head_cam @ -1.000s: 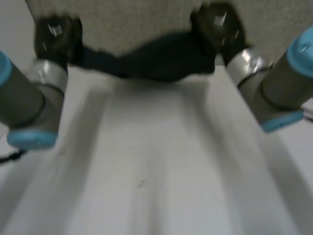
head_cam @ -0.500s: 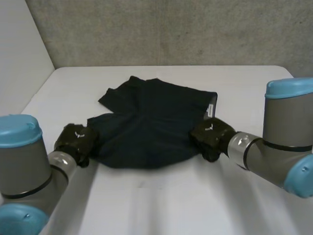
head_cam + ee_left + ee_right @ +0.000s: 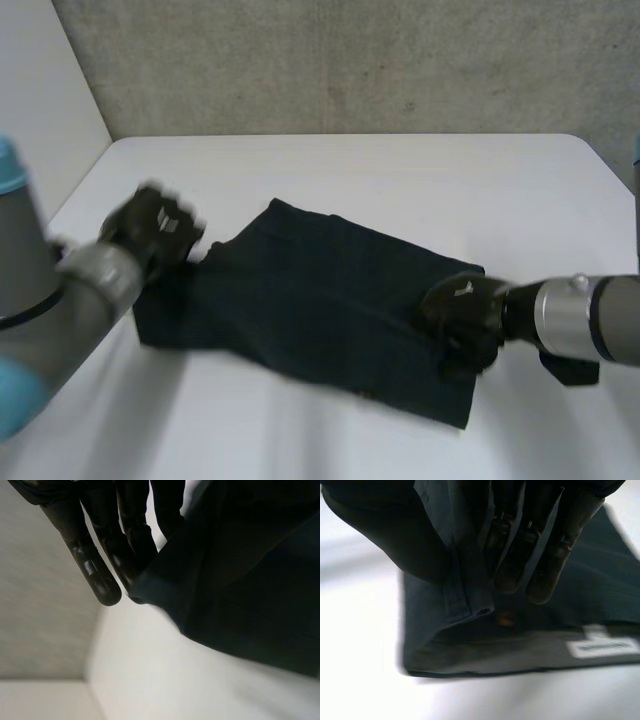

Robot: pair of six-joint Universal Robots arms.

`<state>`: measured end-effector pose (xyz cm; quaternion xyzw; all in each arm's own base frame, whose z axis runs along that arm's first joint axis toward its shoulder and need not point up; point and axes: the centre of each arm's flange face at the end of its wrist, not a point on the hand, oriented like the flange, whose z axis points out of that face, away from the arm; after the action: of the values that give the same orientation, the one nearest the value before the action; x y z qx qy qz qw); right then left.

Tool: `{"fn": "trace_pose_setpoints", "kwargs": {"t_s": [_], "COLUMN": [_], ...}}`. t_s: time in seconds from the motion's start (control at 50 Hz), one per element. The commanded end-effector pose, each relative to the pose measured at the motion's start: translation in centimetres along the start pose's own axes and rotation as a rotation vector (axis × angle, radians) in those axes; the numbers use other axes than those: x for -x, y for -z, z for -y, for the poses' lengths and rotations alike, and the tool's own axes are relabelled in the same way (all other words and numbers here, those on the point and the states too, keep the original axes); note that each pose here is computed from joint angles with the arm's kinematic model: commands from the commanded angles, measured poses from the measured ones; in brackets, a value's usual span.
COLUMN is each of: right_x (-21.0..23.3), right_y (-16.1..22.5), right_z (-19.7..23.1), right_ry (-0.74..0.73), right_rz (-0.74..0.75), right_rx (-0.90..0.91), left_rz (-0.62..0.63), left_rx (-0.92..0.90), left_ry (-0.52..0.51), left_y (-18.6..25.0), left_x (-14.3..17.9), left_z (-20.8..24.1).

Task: Fold the shorts.

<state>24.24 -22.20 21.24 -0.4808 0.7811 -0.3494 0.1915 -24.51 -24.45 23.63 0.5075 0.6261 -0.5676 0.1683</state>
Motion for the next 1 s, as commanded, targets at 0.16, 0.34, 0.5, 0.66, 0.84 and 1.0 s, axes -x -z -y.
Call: {"fn": "trace_pose_setpoints", "kwargs": {"t_s": [0.16, 0.34, 0.5, 0.66, 0.84, 1.0], "right_x": [-8.9, -9.9, -11.1, -9.1, -5.0, -2.2], "right_y": [-5.3, -8.8, -8.2, -2.8, -1.9, -3.6], "right_z": [1.2, 0.1, 0.5, 3.3, -1.3, -5.2], "right_ry": [0.055, 0.085, 0.055, 0.035, -0.198, -0.277], "right_rz": [-0.537, -0.602, -0.714, -0.771, -0.632, -0.498], "right_rx": [-0.269, -0.275, -0.302, -0.465, -0.32, -0.277], "left_rz": [0.198, 0.253, 0.239, 0.253, 0.095, 0.032], "left_rx": [-0.316, -0.379, -0.417, -0.475, -0.414, -0.304], "left_ry": [-0.008, 0.001, 0.094, 0.3, 0.658, 0.783], "left_y": [-16.1, -19.8, -19.4, -15.1, -9.6, -6.4], "left_x": [-5.1, -7.8, -8.8, -3.5, -2.1, -3.1], "left_z": [5.6, 5.2, 5.4, 7.7, 5.0, 1.8]}}
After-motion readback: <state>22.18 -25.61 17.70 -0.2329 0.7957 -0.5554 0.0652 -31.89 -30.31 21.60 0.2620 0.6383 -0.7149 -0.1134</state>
